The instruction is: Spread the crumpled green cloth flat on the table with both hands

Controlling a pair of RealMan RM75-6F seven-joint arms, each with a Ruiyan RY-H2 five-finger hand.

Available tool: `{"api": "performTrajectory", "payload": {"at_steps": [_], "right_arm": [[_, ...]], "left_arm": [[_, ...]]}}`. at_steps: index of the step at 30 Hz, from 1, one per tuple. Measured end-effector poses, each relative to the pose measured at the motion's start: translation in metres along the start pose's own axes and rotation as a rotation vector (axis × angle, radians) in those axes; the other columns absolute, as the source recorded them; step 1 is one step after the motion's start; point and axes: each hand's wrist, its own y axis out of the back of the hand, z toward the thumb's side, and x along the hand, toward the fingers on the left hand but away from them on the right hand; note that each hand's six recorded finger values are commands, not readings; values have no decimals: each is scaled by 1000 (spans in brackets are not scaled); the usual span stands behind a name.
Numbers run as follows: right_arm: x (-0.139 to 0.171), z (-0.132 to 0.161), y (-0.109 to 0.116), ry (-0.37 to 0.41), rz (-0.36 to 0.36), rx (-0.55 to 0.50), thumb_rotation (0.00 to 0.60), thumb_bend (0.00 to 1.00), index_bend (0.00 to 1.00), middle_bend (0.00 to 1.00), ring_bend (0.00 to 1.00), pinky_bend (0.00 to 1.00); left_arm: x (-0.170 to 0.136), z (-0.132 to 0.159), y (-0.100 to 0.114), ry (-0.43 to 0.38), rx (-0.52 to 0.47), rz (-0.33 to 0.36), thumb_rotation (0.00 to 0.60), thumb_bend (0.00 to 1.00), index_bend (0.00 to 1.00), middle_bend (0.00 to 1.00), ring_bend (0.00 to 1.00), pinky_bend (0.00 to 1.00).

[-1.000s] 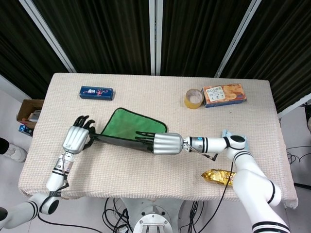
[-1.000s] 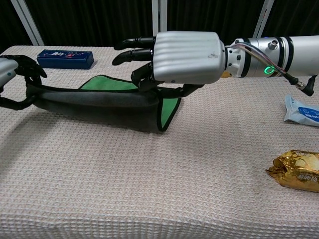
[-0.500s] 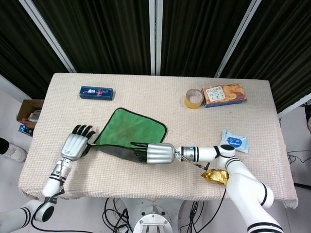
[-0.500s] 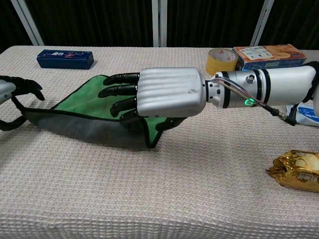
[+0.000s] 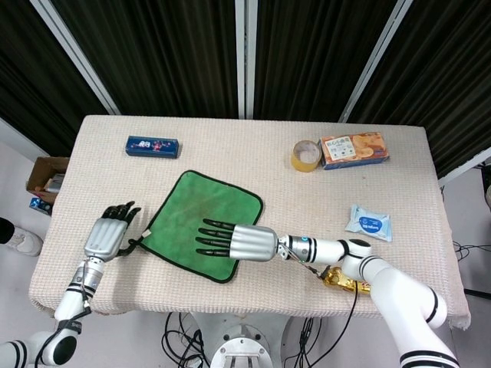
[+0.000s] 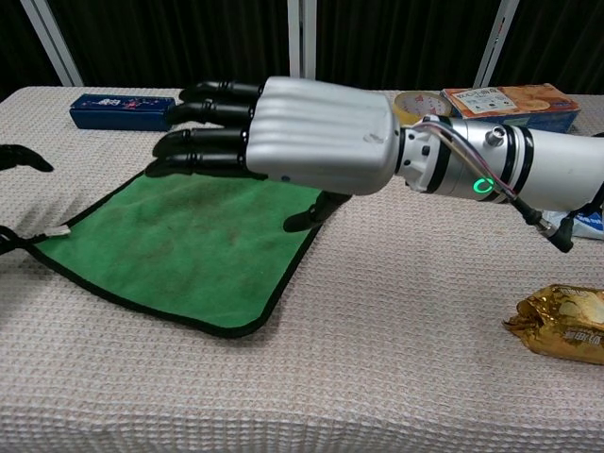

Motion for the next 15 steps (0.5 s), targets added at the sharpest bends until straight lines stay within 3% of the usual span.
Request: {"api": "performTrajectory", "payload": {"at_steps": [5, 9, 11, 15], "right_arm": [[9, -16, 17, -99, -8, -45, 600, 130, 255, 207, 0, 0], [20, -30, 24, -213, 32, -123, 600, 184, 380, 267, 0, 0], [25, -34, 21, -253, 73, -165, 600, 227, 393, 309, 2, 0], [32, -28, 5, -311, 191, -306, 600, 430, 353, 372, 56, 0]], "left_arm": [[-11, -20, 25, 86, -46, 78, 600, 229, 135, 50, 105, 145], [-17, -31, 33, 109, -86, 106, 600, 228, 160, 51, 105, 144], [-20, -34, 34, 107, -91, 111, 600, 229, 162, 50, 105, 144], [-23, -34, 31, 110, -104, 118, 600, 229, 164, 51, 105, 144]]}}
